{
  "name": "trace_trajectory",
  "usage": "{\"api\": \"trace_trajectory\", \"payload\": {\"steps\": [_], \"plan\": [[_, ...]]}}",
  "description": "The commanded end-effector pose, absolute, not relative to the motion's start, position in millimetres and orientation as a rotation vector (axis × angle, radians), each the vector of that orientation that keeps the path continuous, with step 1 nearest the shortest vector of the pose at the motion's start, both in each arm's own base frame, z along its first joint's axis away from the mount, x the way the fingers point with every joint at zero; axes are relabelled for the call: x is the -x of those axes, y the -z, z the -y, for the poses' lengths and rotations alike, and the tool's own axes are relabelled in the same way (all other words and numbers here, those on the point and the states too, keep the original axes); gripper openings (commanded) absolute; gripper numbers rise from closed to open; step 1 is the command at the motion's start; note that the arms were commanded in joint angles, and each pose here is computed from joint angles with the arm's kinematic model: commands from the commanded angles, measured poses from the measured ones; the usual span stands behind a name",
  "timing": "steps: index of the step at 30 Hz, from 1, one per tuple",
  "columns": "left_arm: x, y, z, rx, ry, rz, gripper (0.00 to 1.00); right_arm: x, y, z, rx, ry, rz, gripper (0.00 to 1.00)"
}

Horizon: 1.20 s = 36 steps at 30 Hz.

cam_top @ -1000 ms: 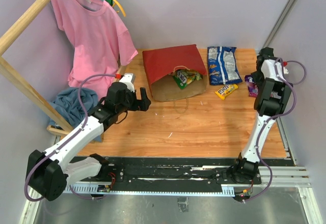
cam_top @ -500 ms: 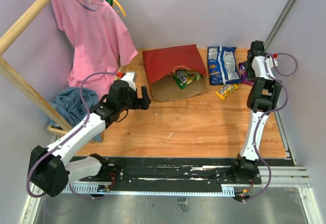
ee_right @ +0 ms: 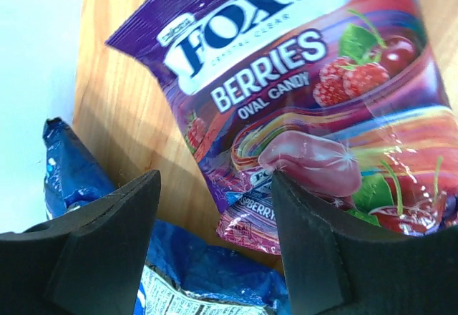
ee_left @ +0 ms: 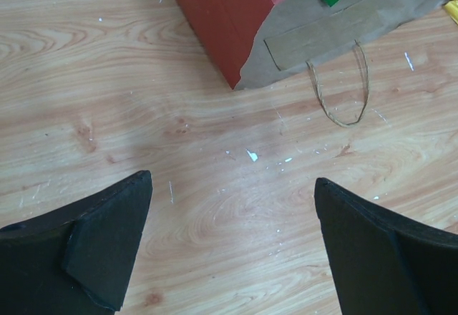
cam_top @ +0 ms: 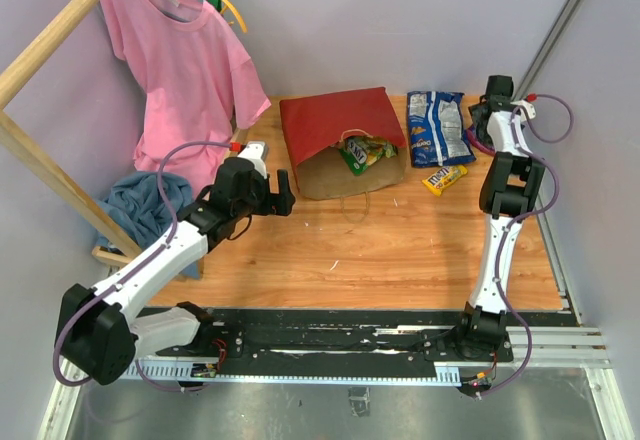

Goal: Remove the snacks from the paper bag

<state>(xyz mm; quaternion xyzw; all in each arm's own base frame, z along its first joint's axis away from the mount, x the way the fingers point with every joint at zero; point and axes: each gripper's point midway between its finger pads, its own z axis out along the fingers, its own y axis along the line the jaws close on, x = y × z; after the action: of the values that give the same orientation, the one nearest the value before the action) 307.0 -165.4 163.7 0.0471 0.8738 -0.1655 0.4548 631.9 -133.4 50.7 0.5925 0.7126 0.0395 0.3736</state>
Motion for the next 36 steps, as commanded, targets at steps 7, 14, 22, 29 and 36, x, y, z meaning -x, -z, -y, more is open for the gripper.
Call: {"api": "trace_trajectory", "payload": {"steps": [7,14,22,29,36], "plan": [[-314,-175,169,-0.113,0.43,-2.126,1.0,-631,-137,123,-1.22,-0.17,-1.843,0.68],[-309,-177,169,-0.11,0.455,-2.106,1.0,-557,-149,143,-1.312,-0.116,-1.856,0.65],[-299,-176,171,-0.123,0.501,-2.1,1.0,-493,-89,149,-1.407,-0.101,-2.082,0.56],[-291,-173,178,-0.135,0.564,-2.101,1.0,-489,-55,148,-1.459,-0.101,-2.064,0.54],[-291,-176,175,-0.129,0.557,-2.088,1.0,-508,-30,161,-1.475,-0.048,-2.053,0.53]]}}
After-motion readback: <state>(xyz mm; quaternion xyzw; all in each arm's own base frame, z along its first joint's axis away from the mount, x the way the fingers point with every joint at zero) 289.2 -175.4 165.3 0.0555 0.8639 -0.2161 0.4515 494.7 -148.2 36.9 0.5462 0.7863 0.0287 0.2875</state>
